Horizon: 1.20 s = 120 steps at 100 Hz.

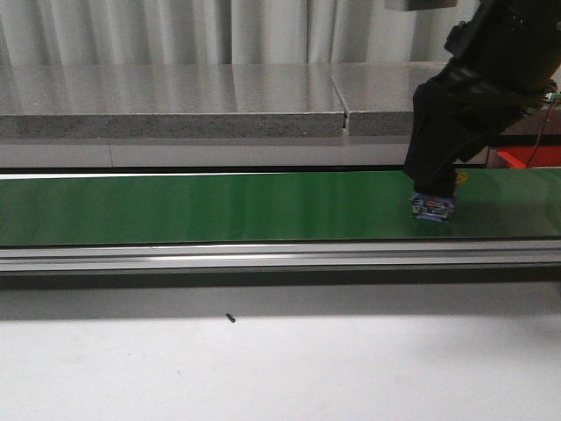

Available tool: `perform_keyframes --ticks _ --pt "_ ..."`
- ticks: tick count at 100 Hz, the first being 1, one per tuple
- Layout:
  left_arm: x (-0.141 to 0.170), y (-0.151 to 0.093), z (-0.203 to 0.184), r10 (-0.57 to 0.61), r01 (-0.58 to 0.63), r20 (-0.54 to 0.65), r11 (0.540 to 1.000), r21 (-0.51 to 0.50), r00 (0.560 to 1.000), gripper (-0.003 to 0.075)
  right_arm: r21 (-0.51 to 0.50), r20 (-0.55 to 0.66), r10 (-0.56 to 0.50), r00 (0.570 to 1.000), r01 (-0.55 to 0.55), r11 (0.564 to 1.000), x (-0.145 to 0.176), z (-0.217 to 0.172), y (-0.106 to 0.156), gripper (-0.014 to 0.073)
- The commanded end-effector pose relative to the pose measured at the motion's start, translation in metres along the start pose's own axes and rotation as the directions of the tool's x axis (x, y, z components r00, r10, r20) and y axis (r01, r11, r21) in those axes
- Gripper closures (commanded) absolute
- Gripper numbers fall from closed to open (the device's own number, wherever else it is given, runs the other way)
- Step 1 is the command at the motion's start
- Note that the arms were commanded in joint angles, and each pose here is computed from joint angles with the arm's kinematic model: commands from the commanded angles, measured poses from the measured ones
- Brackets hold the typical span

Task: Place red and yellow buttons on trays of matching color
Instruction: 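Grasp the second yellow button at the belt's end with right gripper, then place the second yellow button on the yellow tray beside the first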

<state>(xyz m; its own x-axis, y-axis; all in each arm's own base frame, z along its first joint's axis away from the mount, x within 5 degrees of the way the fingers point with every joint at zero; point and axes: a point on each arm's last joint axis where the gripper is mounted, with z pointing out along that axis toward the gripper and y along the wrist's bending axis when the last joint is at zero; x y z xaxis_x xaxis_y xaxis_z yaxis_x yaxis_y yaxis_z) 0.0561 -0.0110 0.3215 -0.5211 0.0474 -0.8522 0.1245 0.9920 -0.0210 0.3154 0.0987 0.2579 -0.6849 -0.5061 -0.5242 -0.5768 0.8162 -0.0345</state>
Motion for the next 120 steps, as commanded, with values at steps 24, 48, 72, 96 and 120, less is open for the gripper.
perform_keyframes --ticks 24,48,72,96,120 --pt "-0.012 -0.001 -0.004 -0.009 0.008 0.079 1.0 0.01 0.997 0.0741 0.034 0.109 -0.007 0.994 0.003 0.999 -0.015 -0.02 -0.002 0.0417" --pt "-0.012 -0.001 -0.004 -0.009 0.008 0.079 1.0 0.01 0.997 0.0741 0.05 0.151 0.097 0.984 -0.106 0.993 -0.008 -0.047 -0.008 0.0417" --pt "-0.012 -0.001 -0.004 -0.009 0.008 0.079 1.0 0.01 0.997 0.0741 0.122 0.203 0.246 0.948 -0.274 0.954 0.026 -0.082 -0.033 0.0417" --pt "-0.012 -0.001 -0.004 -0.009 0.008 0.079 1.0 0.01 0.997 0.0741 0.221 0.226 0.402 0.887 -0.448 0.866 0.067 -0.107 -0.07 0.0417" --pt "-0.012 -0.001 -0.004 -0.009 0.008 0.079 1.0 0.01 0.997 0.0741 0.293 0.291 0.555 0.78 -0.624 0.724 0.1 -0.125 -0.107 0.0417"
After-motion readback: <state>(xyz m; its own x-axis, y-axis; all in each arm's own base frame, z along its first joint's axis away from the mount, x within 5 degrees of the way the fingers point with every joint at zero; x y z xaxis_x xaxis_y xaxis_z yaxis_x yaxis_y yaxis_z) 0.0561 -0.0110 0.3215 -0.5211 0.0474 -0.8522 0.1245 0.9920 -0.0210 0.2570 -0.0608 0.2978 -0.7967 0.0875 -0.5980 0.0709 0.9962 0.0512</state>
